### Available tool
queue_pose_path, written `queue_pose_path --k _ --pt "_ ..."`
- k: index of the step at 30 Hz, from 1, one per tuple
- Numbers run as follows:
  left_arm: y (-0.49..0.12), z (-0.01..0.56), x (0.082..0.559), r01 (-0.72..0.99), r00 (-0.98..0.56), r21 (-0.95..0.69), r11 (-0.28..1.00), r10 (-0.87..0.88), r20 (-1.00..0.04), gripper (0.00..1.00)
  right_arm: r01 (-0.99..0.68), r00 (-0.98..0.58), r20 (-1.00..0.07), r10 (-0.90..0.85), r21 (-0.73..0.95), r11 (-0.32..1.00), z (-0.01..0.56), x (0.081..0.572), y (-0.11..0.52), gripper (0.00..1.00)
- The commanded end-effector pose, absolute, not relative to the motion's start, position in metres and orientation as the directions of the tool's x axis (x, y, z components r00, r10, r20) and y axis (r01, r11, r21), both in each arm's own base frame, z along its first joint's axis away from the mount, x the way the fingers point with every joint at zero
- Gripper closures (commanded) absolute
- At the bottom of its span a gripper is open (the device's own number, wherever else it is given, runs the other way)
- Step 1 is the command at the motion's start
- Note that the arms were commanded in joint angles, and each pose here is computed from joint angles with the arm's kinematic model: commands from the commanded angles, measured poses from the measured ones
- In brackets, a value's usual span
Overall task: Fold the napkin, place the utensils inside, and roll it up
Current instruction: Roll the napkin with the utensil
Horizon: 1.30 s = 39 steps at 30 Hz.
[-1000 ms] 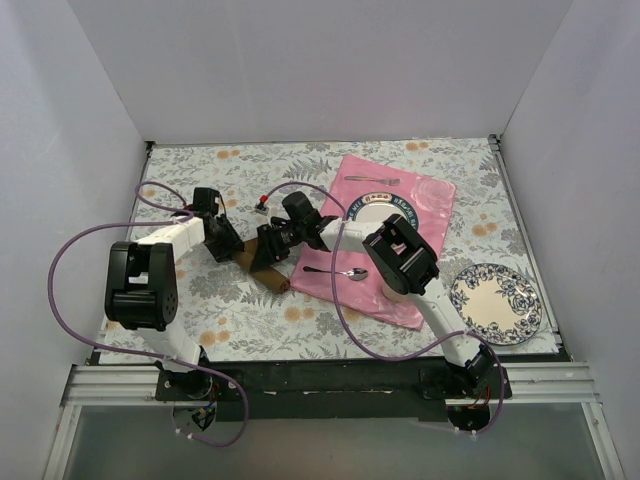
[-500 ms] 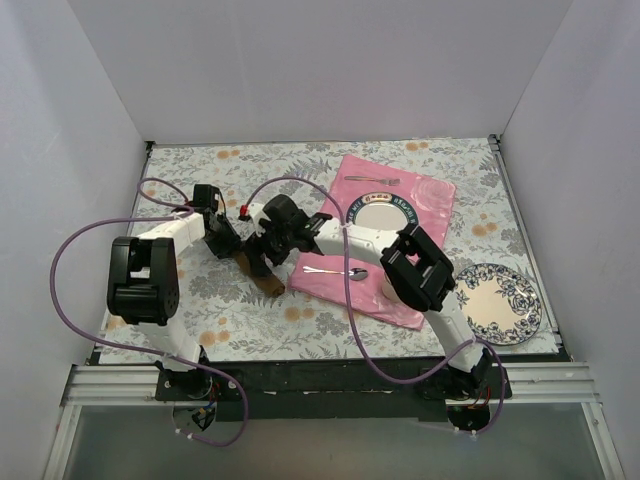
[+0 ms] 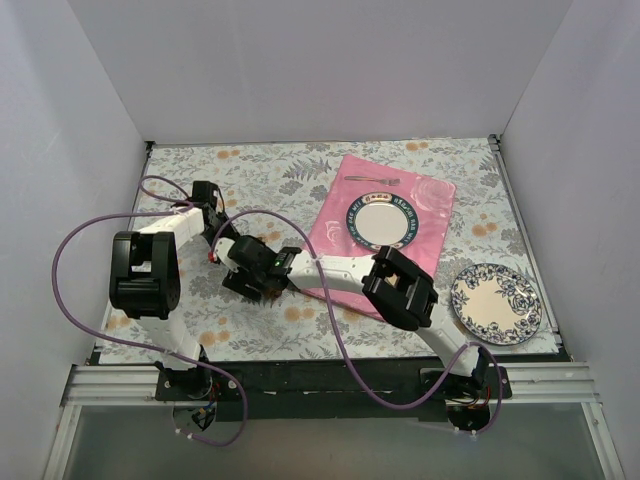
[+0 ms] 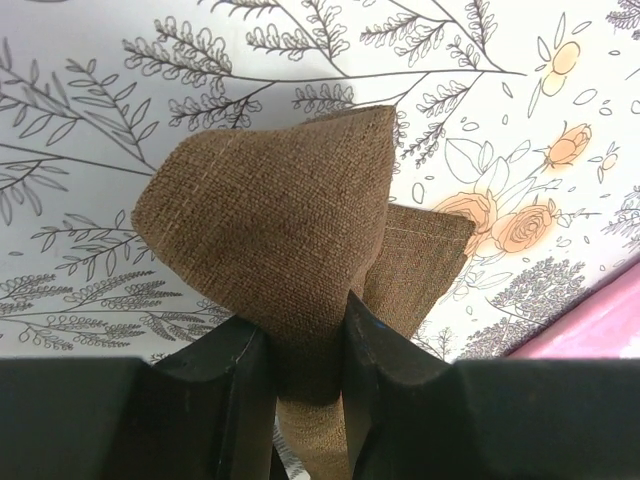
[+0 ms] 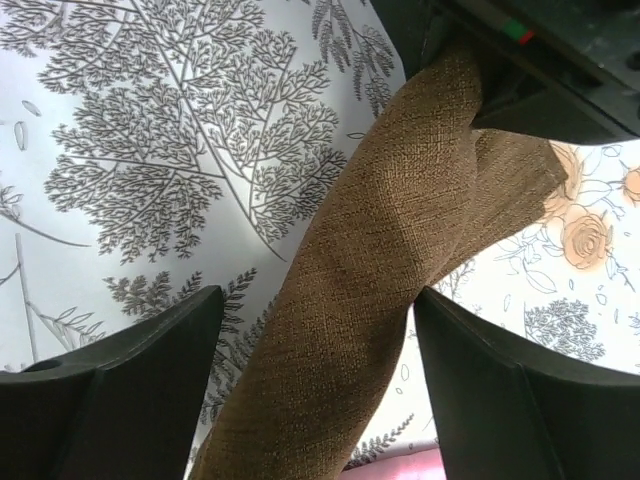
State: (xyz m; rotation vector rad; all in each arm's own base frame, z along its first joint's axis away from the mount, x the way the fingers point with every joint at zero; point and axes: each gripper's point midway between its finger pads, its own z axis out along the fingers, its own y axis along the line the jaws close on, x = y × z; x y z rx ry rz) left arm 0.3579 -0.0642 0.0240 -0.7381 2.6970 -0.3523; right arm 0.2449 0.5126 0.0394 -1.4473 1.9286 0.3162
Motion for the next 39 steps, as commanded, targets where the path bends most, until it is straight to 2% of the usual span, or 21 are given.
queue_pose_path --k 1,2,4,6,9,10,13,14,16,17,19,21,24,29,33,35,39 --pt "-0.067 0.016 0.354 -0.446 -0.834 -0.312 0.839 -0.516 -0.196 0.76 -0.859 -0.113 -0.622 -0.775 -0.331 0.39 0.033 0.266 0.504 0.19" --pt "-0.067 0.016 0.353 -0.444 -0.836 -0.313 0.84 -0.514 -0.194 0.76 -0.858 -0.116 -0.622 -0.774 -0.33 0.394 0.032 0.266 0.503 0.25" --pt "-0.067 0.016 0.354 -0.442 -0.836 -0.314 0.84 -0.513 -0.194 0.76 -0.859 -0.126 -0.62 -0.774 -0.321 0.398 0.028 0.264 0.501 0.3" --pt "-0.067 0.017 0.355 -0.438 -0.836 -0.315 0.842 -0.51 -0.201 0.76 -0.862 -0.138 -0.626 -0.768 -0.305 0.404 0.027 0.263 0.501 0.41" --pt "-0.065 0.02 0.357 -0.435 -0.834 -0.312 0.845 -0.509 -0.216 0.65 -0.875 -0.178 -0.645 -0.743 -0.242 0.419 0.027 0.263 0.504 0.53" --pt "-0.064 0.022 0.358 -0.436 -0.831 -0.311 0.845 -0.51 -0.221 0.59 -0.892 -0.188 -0.655 -0.732 -0.199 0.407 0.026 0.259 0.507 0.55" --pt "-0.058 0.031 0.362 -0.436 -0.817 -0.298 0.849 -0.512 -0.264 0.48 -0.906 -0.254 -0.684 -0.684 -0.08 0.416 0.029 0.257 0.51 0.58" --pt "-0.056 0.038 0.363 -0.439 -0.808 -0.299 0.847 -0.518 -0.281 0.4 -0.908 -0.279 -0.693 -0.664 -0.034 0.417 0.031 0.255 0.512 0.6" --pt "-0.051 0.046 0.365 -0.445 -0.793 -0.288 0.848 -0.523 -0.314 0.35 -0.917 -0.319 -0.698 -0.641 0.057 0.395 0.031 0.251 0.514 0.62" --pt "-0.049 0.049 0.365 -0.452 -0.783 -0.284 0.845 -0.529 -0.328 0.3 -0.919 -0.329 -0.704 -0.63 0.086 0.384 0.033 0.251 0.515 0.67" --pt "-0.044 0.063 0.369 -0.457 -0.759 -0.281 0.844 -0.535 -0.373 0.26 -0.899 -0.409 -0.7 -0.585 0.202 0.387 0.033 0.249 0.516 0.71" --pt "-0.042 0.07 0.367 -0.462 -0.751 -0.279 0.842 -0.539 -0.382 0.18 -0.872 -0.473 -0.687 -0.552 0.277 0.403 0.033 0.253 0.514 0.73" --pt "-0.031 0.076 0.367 -0.492 -0.724 -0.245 0.835 -0.549 -0.418 0.11 -0.84 -0.54 -0.669 -0.511 0.391 0.376 0.034 0.254 0.514 0.75" --pt "-0.035 0.077 0.362 -0.49 -0.717 -0.27 0.828 -0.56 -0.415 0.1 -0.741 -0.668 -0.594 -0.449 0.585 0.329 0.038 0.249 0.514 0.78" --pt "-0.056 0.067 0.359 -0.453 -0.753 -0.322 0.832 -0.55 -0.361 0.09 -0.664 -0.739 -0.547 -0.393 0.69 0.288 0.04 0.254 0.513 0.76" --pt "-0.064 0.058 0.356 -0.45 -0.769 -0.317 0.835 -0.543 -0.338 0.09 -0.592 -0.791 -0.481 -0.379 0.758 0.273 0.036 0.251 0.509 0.74" --pt "-0.073 0.054 0.361 -0.437 -0.768 -0.332 0.836 -0.539 -0.346 0.09 -0.521 -0.829 -0.43 -0.357 0.826 0.215 0.035 0.248 0.508 0.72"
